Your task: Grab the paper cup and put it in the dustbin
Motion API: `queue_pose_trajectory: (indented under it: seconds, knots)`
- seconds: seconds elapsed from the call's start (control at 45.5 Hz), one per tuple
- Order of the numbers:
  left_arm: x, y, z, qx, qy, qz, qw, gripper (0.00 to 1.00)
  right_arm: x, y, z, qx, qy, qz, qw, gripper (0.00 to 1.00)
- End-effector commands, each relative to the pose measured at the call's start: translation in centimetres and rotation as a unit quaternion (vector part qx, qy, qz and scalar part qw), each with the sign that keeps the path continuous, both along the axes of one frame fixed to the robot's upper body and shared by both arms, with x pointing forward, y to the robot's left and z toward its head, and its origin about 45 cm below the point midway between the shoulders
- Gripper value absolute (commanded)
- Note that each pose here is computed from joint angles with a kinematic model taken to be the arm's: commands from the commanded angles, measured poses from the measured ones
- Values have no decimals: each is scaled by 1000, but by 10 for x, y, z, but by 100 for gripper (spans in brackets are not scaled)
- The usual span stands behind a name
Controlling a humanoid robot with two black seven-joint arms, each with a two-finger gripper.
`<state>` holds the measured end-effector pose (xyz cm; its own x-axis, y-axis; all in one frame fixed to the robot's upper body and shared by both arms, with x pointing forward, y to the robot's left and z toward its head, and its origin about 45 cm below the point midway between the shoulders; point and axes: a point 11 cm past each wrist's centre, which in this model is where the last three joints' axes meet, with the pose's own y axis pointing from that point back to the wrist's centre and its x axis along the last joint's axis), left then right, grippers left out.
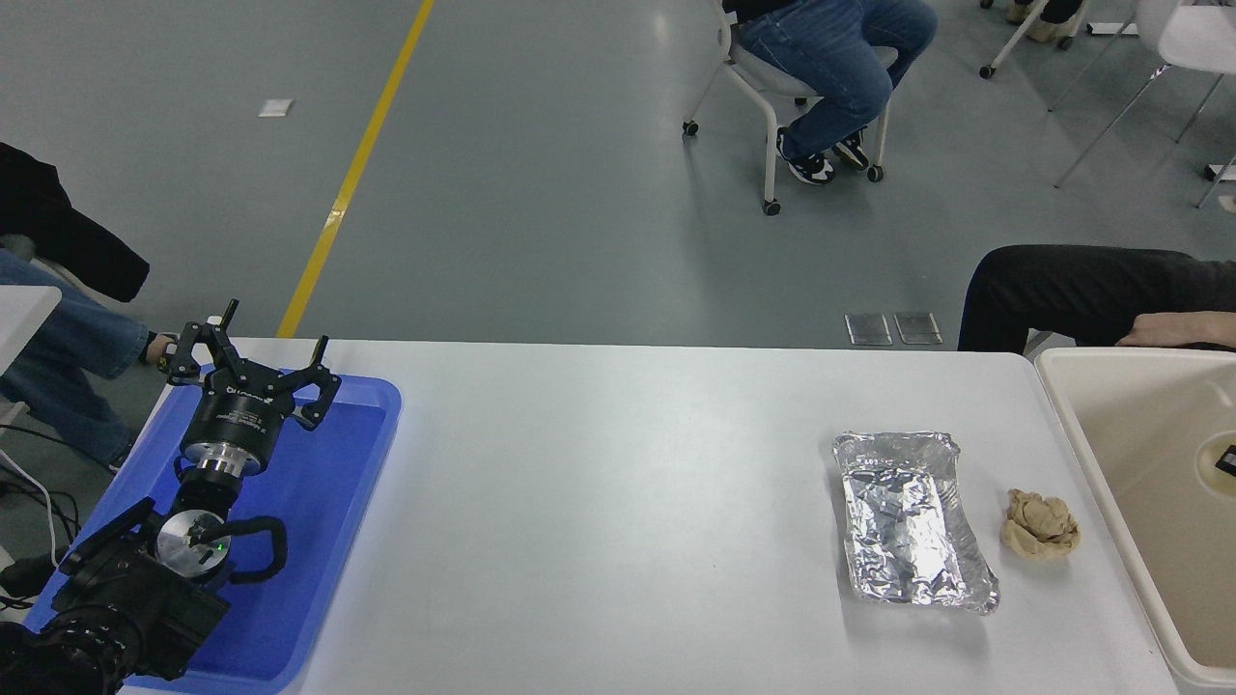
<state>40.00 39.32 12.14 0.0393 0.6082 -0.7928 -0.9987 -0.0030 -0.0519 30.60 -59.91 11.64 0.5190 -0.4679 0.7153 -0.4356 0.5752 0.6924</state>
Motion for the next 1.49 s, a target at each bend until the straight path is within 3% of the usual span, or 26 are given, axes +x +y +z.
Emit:
queue_pose_trajectory:
  seconds: [0.0,0.176,0.198,0.22,0.264,0.286,0.681,0.901,1.253,1.473]
  knots:
    - [0,0,0,0,0,-1,1000,100,-9,8,-19,14,-7,-19,1000,0]
    - [0,0,0,0,1,0,1000,100,-9,11,-22,18,-8,-20,1000,0]
    - [0,0,0,0,0,-1,1000,100,-9,11,-22,19,-8,-20,1000,9]
    - [0,0,0,0,0,0,1000,100,-9,11,-22,20,-7,-20,1000,29]
    - [0,0,0,0,0,0,1000,100,-8,11,-22,21,-10,-21,999,89]
    - [0,0,0,0,0,0,1000,100,-8,11,-22,22,-10,-22,999,100]
    - [0,0,0,0,0,0,1000,100,-1,20,-23,40,-8,-15,999,100]
    - [1,-1,0,-1,-1,-2,1000,100,58,37,31,54,-32,33,997,100]
    - [1,-1,0,-1,-1,-2,1000,100,128,123,127,58,28,207,976,100]
    - [1,-2,1,-2,-1,-2,1000,100,113,192,152,27,123,351,928,100]
